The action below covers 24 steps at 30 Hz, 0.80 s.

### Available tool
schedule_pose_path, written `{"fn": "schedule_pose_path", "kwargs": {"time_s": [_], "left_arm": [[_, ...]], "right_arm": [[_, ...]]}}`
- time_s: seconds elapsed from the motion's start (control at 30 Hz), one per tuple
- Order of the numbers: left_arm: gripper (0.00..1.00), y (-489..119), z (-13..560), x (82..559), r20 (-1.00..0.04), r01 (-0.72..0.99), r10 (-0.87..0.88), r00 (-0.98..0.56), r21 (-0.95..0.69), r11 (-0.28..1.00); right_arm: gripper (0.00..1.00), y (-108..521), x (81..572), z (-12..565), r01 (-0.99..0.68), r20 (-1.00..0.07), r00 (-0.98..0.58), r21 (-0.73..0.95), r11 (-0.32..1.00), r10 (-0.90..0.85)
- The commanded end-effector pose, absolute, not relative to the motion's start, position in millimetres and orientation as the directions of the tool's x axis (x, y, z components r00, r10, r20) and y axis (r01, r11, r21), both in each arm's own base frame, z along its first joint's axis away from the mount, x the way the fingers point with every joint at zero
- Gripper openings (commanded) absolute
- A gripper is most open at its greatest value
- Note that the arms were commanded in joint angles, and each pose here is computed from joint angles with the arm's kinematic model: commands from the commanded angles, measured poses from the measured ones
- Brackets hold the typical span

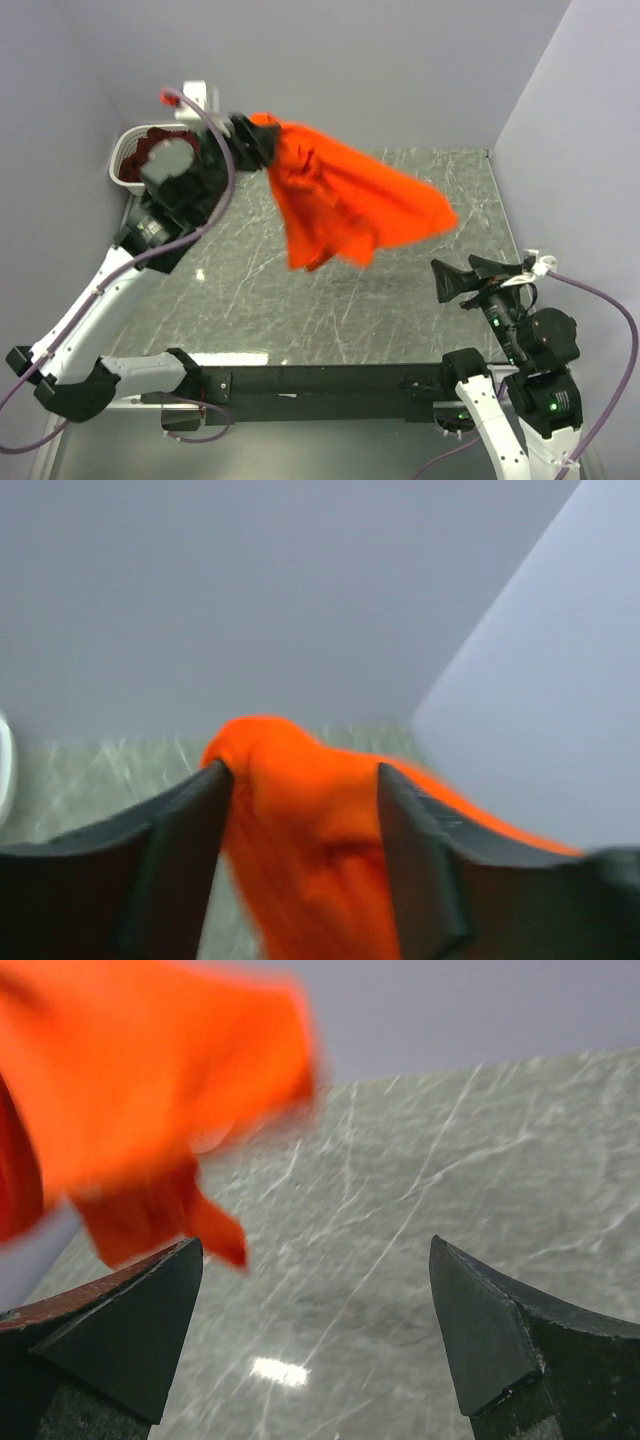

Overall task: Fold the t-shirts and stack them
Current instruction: Move the tshirt to the center of the board

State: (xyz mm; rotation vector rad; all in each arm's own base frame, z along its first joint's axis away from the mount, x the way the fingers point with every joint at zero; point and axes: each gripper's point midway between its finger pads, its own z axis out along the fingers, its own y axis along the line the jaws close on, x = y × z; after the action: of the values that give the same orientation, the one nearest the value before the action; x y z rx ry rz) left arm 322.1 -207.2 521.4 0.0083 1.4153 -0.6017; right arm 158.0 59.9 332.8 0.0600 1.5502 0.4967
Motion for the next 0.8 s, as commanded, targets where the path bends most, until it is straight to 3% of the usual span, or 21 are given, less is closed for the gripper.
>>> {"fn": "schedule_pose_path", "kwargs": {"time_s": [0.0,0.03,0.1,0.4,0.5,0.77], "left_arm": [[0.7,-222,408,332,-0.922,0.324,-0.339,-0.187,-0.384,0.865],[0.88,-218,385,333,-0.916,0.279,-0.334,-0.223,-0.389,0.878],[0.99,-202,333,330,-0.91,0.182,-0.294,-0.294,-0.355,0.917],[0.99,-169,195,249,-0.728,0.02,-0.337,-0.596,-0.434,0.901],[0.96,-172,157,218,-0.617,-0.018,-0.356,-0.702,-0.485,0.875],[0.95,-154,91,175,-0.455,-0.2,-0.46,-0.763,-0.51,0.836]], "right_arm": [[1.0,86,160,323,-0.351,-0.915,-0.183,0.402,0.846,0.359],[1.0,89,162,317,-0.353,-0.907,-0.215,0.417,0.837,0.361],[1.0,99,169,302,-0.349,-0.882,-0.301,0.455,0.819,0.362],[0.99,140,190,212,-0.306,-0.706,-0.656,0.571,0.761,0.267],[0.92,152,197,186,-0.276,-0.674,-0.702,0.555,0.785,0.229],[0.81,205,181,99,-0.248,-0.513,-0.858,0.439,0.863,0.014]]}}
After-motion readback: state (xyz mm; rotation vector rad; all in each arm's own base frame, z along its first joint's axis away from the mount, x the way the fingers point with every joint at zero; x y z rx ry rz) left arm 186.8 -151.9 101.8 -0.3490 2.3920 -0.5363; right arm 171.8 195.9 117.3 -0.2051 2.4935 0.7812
